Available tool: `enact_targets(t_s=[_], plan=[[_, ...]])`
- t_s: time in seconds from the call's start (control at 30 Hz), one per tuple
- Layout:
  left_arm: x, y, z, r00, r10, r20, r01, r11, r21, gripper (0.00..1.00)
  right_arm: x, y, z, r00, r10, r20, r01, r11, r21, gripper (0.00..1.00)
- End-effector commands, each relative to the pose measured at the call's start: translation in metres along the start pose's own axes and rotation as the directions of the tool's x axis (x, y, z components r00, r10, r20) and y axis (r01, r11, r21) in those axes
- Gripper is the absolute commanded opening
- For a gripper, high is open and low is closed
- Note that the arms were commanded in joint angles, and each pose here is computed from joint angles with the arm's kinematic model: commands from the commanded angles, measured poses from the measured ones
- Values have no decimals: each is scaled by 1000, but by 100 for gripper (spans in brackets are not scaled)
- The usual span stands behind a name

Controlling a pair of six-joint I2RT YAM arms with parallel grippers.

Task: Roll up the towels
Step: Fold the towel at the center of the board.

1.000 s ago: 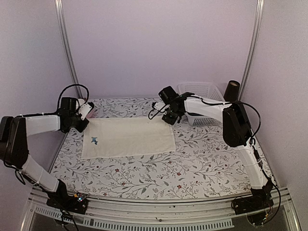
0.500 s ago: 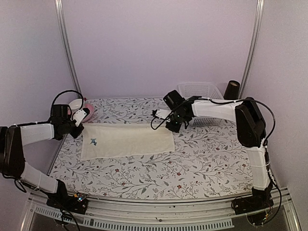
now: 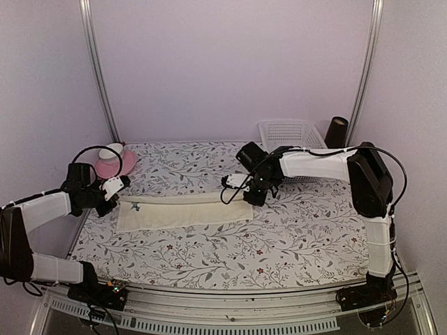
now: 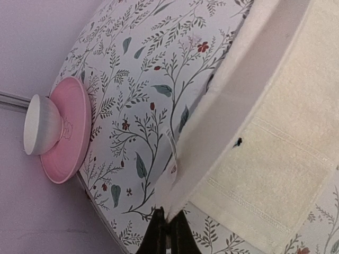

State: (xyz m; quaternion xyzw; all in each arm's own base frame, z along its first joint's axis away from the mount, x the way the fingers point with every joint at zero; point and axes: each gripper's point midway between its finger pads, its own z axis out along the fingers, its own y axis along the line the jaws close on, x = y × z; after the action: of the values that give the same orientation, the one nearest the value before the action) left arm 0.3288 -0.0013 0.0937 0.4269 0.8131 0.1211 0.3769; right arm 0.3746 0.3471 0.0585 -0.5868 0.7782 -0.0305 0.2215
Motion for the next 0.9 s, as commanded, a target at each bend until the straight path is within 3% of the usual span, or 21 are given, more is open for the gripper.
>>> enact_targets(t_s=[0.0,0.43,0.87], plan=[[10,-24,-5,998,68,-1,-67,994,91,0,9,13,-15,1000,-8,-27,8,1000,-14,2],[25,-52,-14,987,158,-25,-152,972,177,0,16,39,-20,997,-62,-54,62,998,0,2],[49,-74,-8,977,187,-98,-154,950,273,0,21,56,-13,988,-124,-94,125,992,10,2]])
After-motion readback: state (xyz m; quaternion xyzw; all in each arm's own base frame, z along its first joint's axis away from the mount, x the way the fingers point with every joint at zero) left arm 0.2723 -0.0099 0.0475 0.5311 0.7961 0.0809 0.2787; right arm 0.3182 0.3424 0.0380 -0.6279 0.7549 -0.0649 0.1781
